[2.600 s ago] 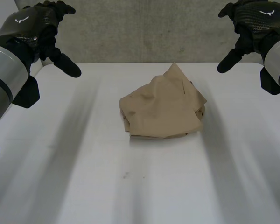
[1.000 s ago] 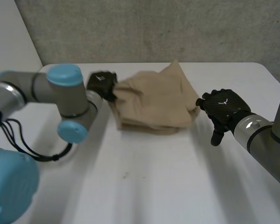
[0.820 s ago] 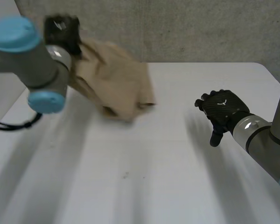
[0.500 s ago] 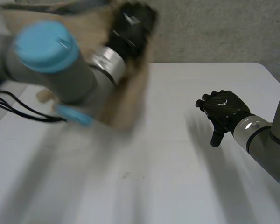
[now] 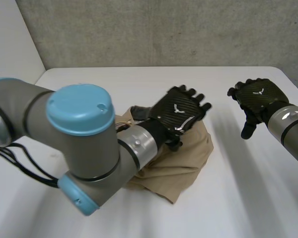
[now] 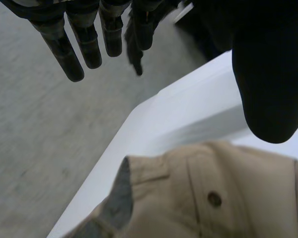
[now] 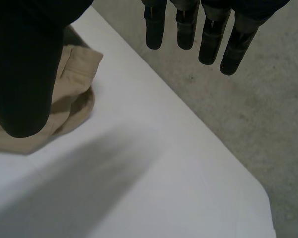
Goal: Fold the shorts.
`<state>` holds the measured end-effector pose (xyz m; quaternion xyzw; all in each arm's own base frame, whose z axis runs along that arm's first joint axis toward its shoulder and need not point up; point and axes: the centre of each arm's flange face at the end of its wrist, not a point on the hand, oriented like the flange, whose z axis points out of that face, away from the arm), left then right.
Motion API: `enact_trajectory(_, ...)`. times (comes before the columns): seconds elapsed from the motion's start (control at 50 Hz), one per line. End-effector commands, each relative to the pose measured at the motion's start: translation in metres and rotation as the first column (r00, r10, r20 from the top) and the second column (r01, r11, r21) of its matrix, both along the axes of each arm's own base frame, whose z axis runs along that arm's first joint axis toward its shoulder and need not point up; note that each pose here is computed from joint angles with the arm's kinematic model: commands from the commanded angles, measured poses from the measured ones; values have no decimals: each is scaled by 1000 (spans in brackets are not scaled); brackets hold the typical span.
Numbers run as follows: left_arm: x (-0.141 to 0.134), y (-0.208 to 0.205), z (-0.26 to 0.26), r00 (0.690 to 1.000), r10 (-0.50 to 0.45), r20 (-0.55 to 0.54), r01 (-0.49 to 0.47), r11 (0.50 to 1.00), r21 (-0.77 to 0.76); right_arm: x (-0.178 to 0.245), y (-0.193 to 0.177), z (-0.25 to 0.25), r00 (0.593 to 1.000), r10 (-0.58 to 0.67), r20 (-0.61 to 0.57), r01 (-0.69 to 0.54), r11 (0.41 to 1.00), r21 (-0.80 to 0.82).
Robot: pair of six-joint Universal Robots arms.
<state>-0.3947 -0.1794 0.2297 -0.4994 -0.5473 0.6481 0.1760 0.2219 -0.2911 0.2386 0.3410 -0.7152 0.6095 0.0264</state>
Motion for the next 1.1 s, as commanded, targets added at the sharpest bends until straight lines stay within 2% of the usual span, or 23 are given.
enact_trajectory(0.02,34,-3,11,961,277,14,-277,961,-2,13,0,12,993,116,-1,-116,992,-46)
enact_trajectory(0.08,45,-4,12,935,354,18,-354,935,3,20,1,16,981,191,-17,-192,979,-67)
enact_trajectory(0.14,59,-7,14,895,445,3,-445,895,19,28,5,14,968,251,-16,-251,966,-59)
enact_trajectory(0.24,82,-20,23,830,555,-58,-550,831,80,69,24,7,913,408,3,-408,912,-50)
enact_trajectory(0.4,105,-41,28,770,630,-98,-617,776,132,125,56,-4,829,559,14,-559,829,-8)
enact_trajectory(0.52,121,-56,27,731,675,-102,-662,737,136,156,67,-10,781,618,91,-622,783,22)
enact_trajectory(0.7,149,-85,21,658,746,-99,-730,665,155,182,48,-31,781,618,89,-621,784,0)
enact_trajectory(0.78,151,-86,20,654,750,-103,-731,661,168,195,34,-38,786,614,75,-613,789,-46)
enact_trajectory(0.86,150,-83,18,664,742,-99,-721,669,182,214,3,-30,805,589,72,-566,799,-204)
enact_trajectory(0.92,148,-79,18,683,723,-100,-702,688,185,221,-16,-16,837,541,80,-492,809,-322)
enact_trajectory(0.94,147,-78,18,688,719,-99,-697,692,186,221,-36,-4,871,483,97,-405,813,-418)
enact_trajectory(0.98,145,-73,17,702,706,-95,-684,705,189,218,-53,2,895,430,120,-324,811,-487)
enact_trajectory(1.0,145,-72,16,706,702,-94,-679,709,190,208,-76,7,917,371,146,-237,802,-549)
enact_trajectory(1.08,133,-58,15,752,653,-90,-630,752,194,190,-107,3,942,289,169,-130,780,-612)
enact_trajectory(1.1,127,-52,14,771,630,-88,-607,770,196,187,-111,-1,946,279,166,-123,782,-612)
